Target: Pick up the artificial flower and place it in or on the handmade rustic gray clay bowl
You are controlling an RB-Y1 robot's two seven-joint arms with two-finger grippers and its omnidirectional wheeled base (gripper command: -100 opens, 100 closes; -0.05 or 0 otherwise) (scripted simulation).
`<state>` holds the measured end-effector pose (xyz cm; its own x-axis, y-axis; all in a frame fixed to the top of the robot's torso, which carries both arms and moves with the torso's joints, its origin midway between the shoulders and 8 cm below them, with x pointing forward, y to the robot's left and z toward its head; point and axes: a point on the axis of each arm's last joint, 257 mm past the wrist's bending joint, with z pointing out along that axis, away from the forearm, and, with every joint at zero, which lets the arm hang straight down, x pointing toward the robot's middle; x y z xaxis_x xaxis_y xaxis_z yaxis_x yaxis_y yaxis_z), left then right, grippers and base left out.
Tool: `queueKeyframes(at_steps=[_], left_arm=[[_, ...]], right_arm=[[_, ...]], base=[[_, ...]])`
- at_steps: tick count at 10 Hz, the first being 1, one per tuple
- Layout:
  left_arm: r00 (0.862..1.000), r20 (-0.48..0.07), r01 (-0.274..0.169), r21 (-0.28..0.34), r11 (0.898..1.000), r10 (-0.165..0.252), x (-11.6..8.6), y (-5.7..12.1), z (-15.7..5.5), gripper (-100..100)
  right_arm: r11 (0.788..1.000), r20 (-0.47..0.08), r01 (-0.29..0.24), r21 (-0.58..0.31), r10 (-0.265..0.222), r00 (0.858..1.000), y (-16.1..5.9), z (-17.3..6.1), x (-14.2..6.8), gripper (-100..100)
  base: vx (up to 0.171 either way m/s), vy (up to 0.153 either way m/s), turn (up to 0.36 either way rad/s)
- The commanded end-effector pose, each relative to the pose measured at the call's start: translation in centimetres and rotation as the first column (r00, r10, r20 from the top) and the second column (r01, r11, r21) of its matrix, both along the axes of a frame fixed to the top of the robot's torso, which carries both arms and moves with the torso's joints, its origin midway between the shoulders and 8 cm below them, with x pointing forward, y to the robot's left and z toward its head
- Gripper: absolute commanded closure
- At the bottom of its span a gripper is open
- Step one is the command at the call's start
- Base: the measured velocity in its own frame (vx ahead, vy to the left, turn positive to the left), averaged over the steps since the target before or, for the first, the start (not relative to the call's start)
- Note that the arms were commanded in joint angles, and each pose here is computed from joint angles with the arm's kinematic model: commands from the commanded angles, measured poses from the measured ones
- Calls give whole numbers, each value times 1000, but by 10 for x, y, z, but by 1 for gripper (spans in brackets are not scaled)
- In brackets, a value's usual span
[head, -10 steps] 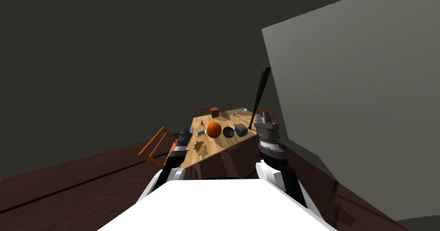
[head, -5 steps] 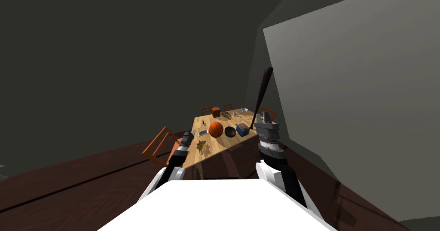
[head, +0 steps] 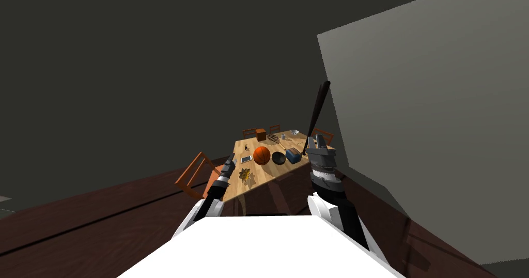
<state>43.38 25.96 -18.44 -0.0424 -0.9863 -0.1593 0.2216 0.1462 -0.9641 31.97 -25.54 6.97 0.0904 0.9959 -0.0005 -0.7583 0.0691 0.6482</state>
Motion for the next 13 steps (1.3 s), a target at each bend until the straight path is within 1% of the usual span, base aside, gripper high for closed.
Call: queueKeyframes(at_steps=[1, 2, 3, 4, 5, 6, 8, 9, 10, 11, 12, 13], left_arm=[[1000, -29, 8, 6, 1000, -8, 8, -2, -15, -100], [999, -46, 5, 6, 1000, -5, 8, -1, -23, -100], [998, -60, 15, 10, 1000, -14, 14, -4, -29, -100], [997, -78, 12, 11, 1000, -11, 13, -2, -38, -100], [995, -94, 21, 14, 1000, -20, 20, -5, -46, -100], [994, -110, 18, 14, 1000, -17, 19, -4, -54, -100], [986, -163, 36, 19, 999, -32, 31, -10, -78, -100], [984, -176, 33, 19, 999, -29, 30, -9, -85, -100], [981, -192, 45, 21, 999, -40, 36, -14, -92, -100], [977, -208, 42, 21, 999, -36, 35, -12, -100, -100], [973, -224, 54, 23, 998, -48, 41, -18, -106, -100], [970, -240, 51, 24, 998, -44, 40, -16, -115, -100]], right_arm=[[1000, 0, 0, 0, 0, 1000, 0, 0, 0, 0], [1000, 0, 0, 0, 0, 1000, 0, 0, 0, 0], [1000, 0, 0, 0, 0, 1000, 0, 0, 0, 0], [1000, 0, 0, 0, 0, 1000, 0, 0, 0, 0], [1000, 0, 0, 0, 0, 1000, 0, 0, 0, 0], [1000, 0, 0, 0, 0, 1000, 0, 0, 0, 0], [1000, 0, 0, 0, 0, 1000, 0, 0, 0, 0], [1000, 0, 0, 0, 0, 1000, 0, 0, 0, 0], [1000, 0, 0, 0, 0, 1000, 0, 0, 0, 0], [1000, 0, 0, 0, 0, 1000, 0, 0, 0, 0], [1000, 0, 0, 0, 0, 1000, 0, 0, 0, 0], [1000, 0, 0, 0, 0, 1000, 0, 0, 0, 0]], base=[[-16, 54, 2], [-13, 39, -3], [-13, 45, -3], [-12, 41, -5], [-12, 47, -7], [-15, 39, -10], [-25, 58, -19], [-21, 64, -15], [-20, 59, -15], [-15, 43, -16], [-17, 40, -23], [-11, 37, -18]])
